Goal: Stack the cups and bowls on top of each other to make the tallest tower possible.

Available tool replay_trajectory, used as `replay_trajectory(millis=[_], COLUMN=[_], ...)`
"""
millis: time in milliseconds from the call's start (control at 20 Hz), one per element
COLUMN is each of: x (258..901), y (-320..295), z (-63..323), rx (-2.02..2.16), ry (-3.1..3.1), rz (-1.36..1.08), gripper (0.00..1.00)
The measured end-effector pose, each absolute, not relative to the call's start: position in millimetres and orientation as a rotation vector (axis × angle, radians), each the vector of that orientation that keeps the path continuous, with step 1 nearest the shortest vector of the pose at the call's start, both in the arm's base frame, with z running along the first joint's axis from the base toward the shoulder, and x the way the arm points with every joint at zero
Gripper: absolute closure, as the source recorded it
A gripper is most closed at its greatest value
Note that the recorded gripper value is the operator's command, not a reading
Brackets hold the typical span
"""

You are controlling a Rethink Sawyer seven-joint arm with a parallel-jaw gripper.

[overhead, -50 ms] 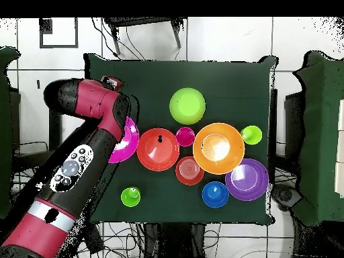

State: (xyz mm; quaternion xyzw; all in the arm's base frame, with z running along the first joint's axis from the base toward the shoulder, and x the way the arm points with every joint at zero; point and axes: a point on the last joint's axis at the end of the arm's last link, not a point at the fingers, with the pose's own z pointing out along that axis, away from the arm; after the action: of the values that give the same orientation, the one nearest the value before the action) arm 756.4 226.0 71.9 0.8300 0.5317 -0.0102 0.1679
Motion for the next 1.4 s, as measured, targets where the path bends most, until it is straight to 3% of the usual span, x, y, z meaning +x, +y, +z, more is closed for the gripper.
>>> replay_trajectory(millis=[650,1400], x=[744.3,722.5], y=[231.6,245.6], z=[88.6,79.9], rx=[2.371,2.359], ry=[1.498,1.512], rz=[-0.023,-0.056], gripper=[0.0,0.0])
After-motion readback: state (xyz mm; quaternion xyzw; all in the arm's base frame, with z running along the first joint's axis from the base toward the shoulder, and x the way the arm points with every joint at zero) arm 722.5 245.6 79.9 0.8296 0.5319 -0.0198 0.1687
